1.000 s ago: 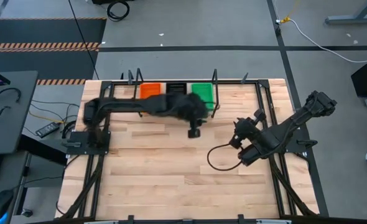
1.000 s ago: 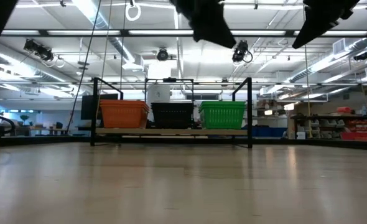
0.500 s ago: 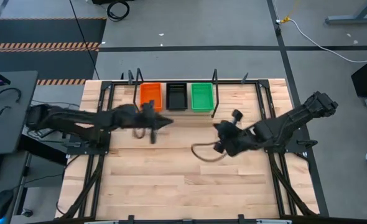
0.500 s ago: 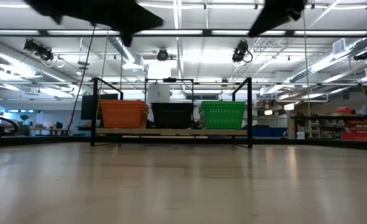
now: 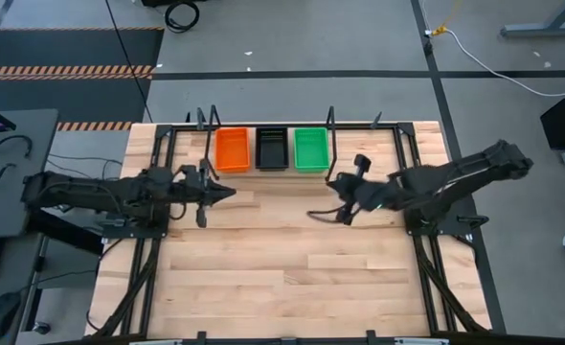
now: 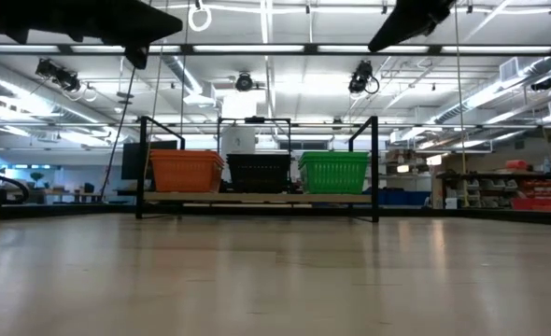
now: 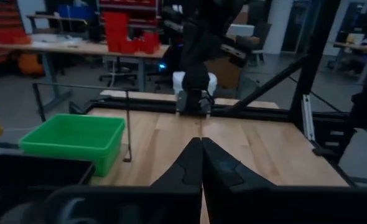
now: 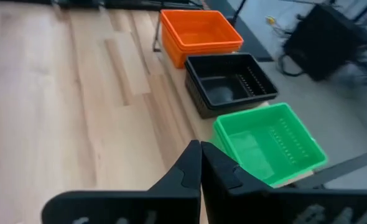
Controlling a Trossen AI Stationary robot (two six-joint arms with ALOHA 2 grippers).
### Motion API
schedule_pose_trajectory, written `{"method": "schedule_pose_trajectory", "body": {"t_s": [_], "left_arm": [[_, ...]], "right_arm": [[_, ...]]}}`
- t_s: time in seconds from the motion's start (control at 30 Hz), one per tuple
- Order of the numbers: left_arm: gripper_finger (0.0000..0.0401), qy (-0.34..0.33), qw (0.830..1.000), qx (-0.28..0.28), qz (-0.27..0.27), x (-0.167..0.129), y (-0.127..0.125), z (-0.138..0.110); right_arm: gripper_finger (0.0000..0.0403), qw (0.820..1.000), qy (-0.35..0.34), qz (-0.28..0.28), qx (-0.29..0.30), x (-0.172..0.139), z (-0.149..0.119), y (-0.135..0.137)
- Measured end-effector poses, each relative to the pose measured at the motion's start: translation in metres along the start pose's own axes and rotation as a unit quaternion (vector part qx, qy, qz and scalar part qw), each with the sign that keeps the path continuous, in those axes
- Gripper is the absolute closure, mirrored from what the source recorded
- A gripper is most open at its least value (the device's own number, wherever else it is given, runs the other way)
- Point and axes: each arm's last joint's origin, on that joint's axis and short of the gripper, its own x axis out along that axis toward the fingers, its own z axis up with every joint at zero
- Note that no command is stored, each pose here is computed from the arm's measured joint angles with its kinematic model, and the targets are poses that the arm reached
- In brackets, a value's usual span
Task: Stack baskets on shelf by color
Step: Return to Home Position
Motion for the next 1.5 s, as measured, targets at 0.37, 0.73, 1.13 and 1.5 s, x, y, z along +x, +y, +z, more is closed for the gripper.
{"method": "schedule_pose_trajectory", "body": {"t_s": [0.37,0.73,1.13,1.5], "left_arm": [[0.0398,-0.004,1.0,0.026,0.011,-0.013,0.009,-0.004],[0.0397,0.0,0.999,0.032,0.033,-0.014,0.027,-0.004],[0.0397,-0.01,0.999,-0.005,0.048,-0.021,0.031,-0.013],[0.0397,-0.068,0.99,-0.021,0.122,-0.043,0.033,-0.059]], "right_arm": [[0.0402,0.976,-0.167,0.117,0.076,-0.018,-0.045,-0.055],[0.0401,0.972,-0.172,0.138,0.084,0.006,-0.083,-0.073],[0.04,0.954,-0.224,0.165,0.114,0.013,-0.109,-0.079],[0.04,0.949,-0.246,0.127,0.15,0.006,-0.133,-0.081]]}}
